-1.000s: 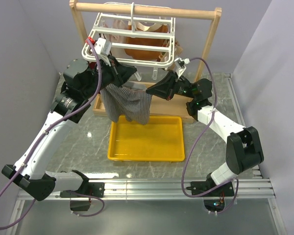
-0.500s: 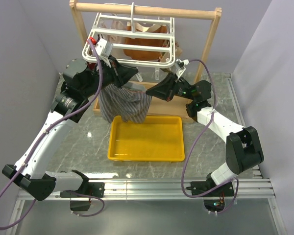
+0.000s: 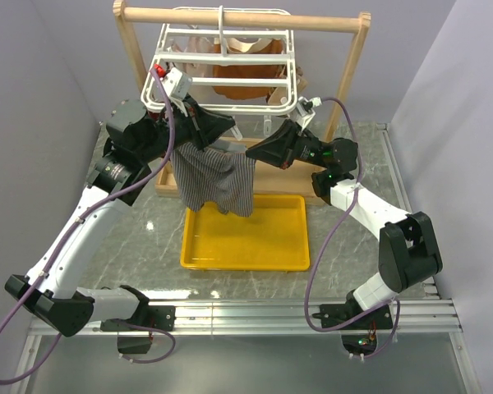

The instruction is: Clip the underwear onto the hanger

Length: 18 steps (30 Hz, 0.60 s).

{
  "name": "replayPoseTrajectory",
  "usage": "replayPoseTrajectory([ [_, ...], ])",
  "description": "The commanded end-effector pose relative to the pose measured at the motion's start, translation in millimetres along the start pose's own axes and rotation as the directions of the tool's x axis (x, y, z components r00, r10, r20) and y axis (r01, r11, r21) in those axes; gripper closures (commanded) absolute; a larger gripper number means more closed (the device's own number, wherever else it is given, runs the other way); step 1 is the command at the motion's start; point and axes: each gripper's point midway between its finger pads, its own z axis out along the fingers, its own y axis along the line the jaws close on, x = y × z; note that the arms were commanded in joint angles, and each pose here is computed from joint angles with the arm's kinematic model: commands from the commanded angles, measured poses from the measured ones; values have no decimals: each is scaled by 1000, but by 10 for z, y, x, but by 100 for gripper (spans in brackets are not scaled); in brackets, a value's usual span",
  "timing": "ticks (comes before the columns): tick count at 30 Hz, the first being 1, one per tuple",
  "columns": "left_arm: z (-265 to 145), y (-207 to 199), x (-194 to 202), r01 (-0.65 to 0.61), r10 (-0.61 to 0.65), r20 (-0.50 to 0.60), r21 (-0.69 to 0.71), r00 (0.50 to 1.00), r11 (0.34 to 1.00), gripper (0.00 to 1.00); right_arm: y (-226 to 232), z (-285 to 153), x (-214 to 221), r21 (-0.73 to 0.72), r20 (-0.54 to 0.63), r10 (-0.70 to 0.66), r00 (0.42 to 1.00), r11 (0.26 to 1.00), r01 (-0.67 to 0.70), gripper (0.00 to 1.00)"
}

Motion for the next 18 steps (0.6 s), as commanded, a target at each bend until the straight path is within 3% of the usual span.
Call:
replayPoseTrajectory([
  [1, -128, -365, 256, 65, -46, -118, 163, 992, 984, 100, 243, 69, -211, -58, 50, -62, 997, 996, 65, 100],
  [18, -129, -412, 412, 83, -43, -171, 234, 984, 969, 100, 302, 104, -343, -81, 99, -56, 993, 995, 65, 100],
])
